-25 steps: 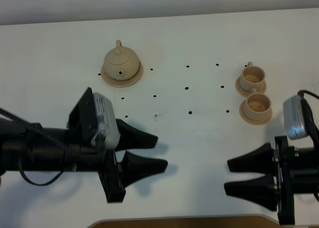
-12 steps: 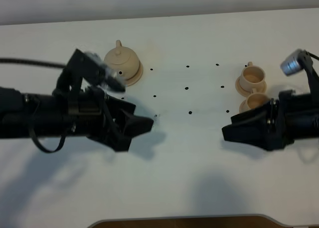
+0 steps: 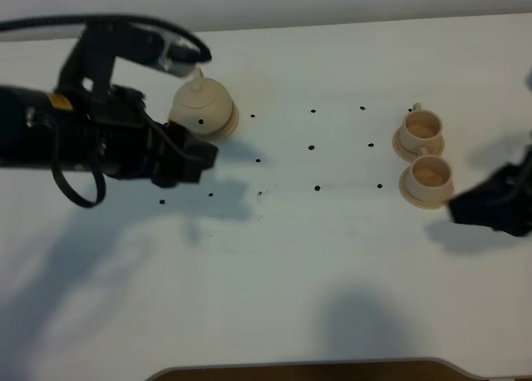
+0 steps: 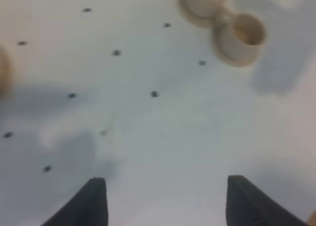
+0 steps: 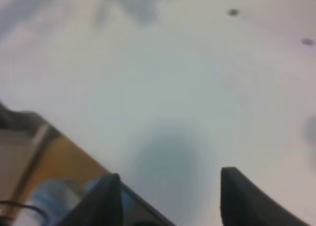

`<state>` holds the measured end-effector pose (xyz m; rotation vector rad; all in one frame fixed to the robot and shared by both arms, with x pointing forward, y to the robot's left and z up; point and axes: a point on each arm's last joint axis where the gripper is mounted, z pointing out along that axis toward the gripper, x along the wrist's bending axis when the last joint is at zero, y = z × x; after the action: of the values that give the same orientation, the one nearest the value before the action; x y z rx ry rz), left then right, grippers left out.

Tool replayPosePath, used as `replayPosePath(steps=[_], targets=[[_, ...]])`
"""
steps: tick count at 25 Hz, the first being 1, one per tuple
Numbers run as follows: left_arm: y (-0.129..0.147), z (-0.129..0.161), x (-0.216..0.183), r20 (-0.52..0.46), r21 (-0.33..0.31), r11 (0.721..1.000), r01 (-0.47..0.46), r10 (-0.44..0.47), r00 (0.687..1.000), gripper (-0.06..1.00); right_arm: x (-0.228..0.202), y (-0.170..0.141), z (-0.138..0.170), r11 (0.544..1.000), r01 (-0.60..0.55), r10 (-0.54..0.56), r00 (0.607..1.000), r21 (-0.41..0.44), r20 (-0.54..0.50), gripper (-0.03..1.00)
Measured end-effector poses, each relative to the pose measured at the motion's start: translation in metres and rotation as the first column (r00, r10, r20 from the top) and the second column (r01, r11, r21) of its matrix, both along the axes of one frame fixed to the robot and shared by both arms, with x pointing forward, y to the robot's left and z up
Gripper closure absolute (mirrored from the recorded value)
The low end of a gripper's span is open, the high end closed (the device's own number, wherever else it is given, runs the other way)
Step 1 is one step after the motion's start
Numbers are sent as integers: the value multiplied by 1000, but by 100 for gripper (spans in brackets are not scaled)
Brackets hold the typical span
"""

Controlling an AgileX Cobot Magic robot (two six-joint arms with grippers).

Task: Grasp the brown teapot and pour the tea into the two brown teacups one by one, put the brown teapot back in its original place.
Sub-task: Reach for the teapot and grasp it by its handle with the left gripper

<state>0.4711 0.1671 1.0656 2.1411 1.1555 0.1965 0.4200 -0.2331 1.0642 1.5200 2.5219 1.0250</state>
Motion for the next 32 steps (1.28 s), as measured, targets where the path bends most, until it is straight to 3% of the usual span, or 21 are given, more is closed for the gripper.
replayPosePath(steps=[4, 9, 16, 27, 32], targets=[[2, 15, 7, -8, 51, 998, -23, 24, 1000, 40, -32, -22, 17, 977, 143, -135, 989, -158, 61, 53], [-8, 15, 29, -49, 80, 997, -15, 19, 999, 40, -75, -41, 35, 932, 273, -239, 957, -240, 163, 53], [-23, 2, 65, -78, 119, 993, -5, 14, 997, 40, -124, -51, 35, 924, 321, -248, 916, -206, 315, 53], [-36, -14, 99, -88, 149, 989, -20, 33, 996, 40, -150, -54, -15, 921, 352, -272, 887, -165, 373, 53], [-36, -17, 103, -60, 158, 987, -26, 36, 998, 40, -157, -56, -17, 920, 363, -277, 869, -146, 411, 53]])
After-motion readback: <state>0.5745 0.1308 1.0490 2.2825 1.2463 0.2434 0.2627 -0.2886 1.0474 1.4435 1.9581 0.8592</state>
